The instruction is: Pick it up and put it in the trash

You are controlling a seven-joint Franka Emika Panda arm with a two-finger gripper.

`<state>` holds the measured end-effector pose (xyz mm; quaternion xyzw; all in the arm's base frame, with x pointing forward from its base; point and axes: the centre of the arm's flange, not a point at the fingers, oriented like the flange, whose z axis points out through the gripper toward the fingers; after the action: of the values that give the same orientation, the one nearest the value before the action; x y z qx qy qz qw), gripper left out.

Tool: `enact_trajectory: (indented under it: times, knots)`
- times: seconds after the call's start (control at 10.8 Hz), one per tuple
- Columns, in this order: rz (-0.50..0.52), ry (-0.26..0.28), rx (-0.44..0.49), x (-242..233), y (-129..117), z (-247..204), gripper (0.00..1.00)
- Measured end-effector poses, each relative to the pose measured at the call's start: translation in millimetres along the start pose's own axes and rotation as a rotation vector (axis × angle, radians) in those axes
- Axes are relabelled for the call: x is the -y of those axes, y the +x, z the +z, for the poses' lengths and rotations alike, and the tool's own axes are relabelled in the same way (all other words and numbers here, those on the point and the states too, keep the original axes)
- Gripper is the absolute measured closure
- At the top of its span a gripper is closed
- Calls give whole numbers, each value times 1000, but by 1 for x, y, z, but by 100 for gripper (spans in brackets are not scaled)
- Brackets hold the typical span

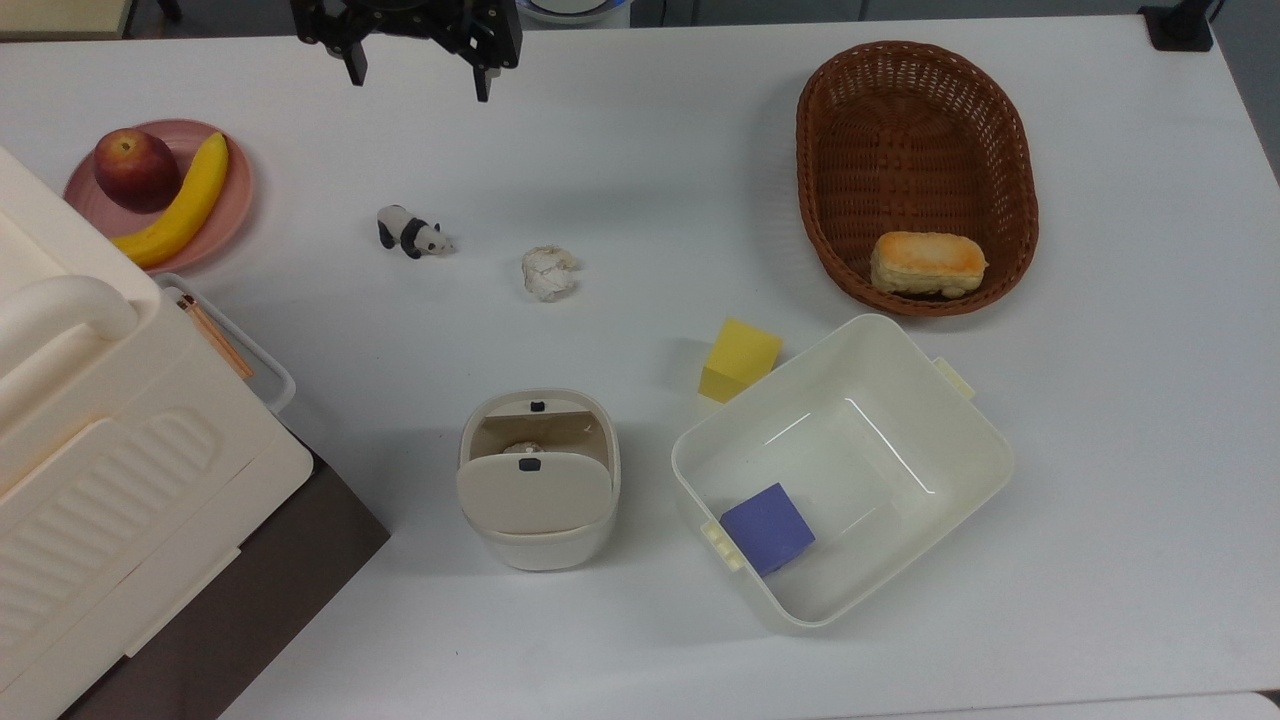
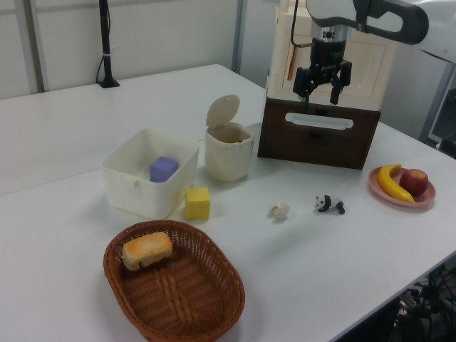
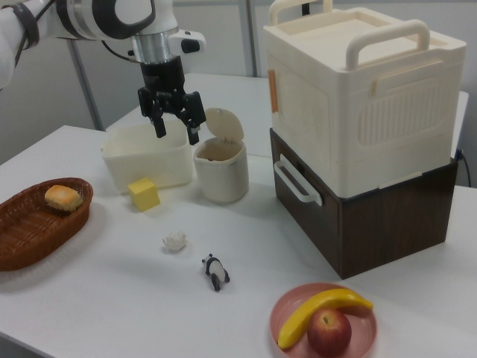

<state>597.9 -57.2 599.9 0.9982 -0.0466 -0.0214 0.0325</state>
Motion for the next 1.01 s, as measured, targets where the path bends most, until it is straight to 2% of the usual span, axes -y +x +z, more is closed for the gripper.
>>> enact_trajectory:
  times: [0.28, 0.65, 1.01]
  knots:
    - [-1, 0, 1, -4, 0, 0, 0]
    - [-85, 1, 7, -10, 1, 4, 0]
    - [-92, 8, 11, -17, 1, 6, 0]
